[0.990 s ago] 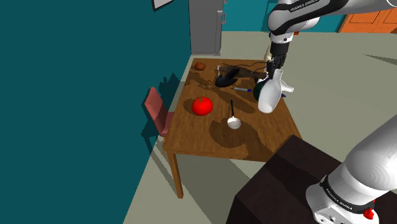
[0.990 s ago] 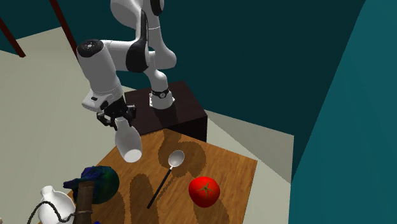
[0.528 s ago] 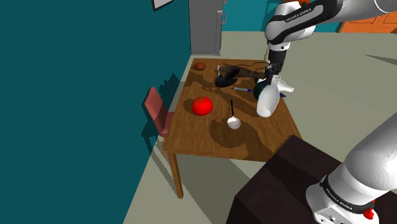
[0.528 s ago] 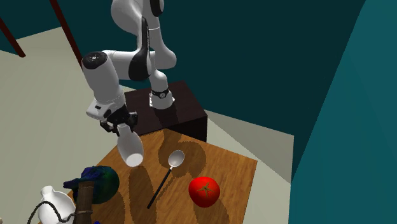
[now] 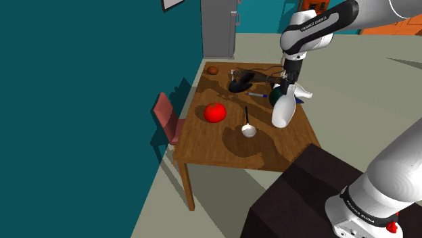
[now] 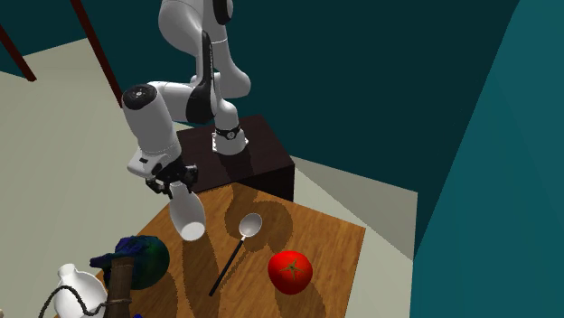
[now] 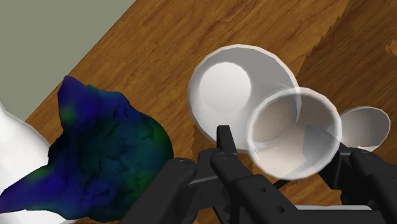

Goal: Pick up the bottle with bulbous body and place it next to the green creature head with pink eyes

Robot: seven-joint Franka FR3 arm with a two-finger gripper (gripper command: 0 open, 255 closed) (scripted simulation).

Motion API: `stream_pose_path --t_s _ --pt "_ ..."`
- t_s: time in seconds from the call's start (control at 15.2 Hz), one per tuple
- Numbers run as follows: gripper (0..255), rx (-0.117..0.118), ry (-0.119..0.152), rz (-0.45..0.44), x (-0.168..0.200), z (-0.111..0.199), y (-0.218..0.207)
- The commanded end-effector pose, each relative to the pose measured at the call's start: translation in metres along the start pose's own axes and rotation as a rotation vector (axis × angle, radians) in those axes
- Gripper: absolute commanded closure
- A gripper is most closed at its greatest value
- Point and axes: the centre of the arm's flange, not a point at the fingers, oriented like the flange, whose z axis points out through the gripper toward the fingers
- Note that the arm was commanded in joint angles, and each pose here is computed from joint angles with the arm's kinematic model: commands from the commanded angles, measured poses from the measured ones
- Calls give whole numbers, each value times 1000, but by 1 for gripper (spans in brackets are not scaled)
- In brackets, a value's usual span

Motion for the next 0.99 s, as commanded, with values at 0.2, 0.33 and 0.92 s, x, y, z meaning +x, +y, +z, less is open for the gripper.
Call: stream_pose_path --t_s 0.2,0.33,0.92 --pt "0 0 1 0 0 0 0" --pt "0 0 1 0 0 0 0" --pt "0 0 1 0 0 -50 0"
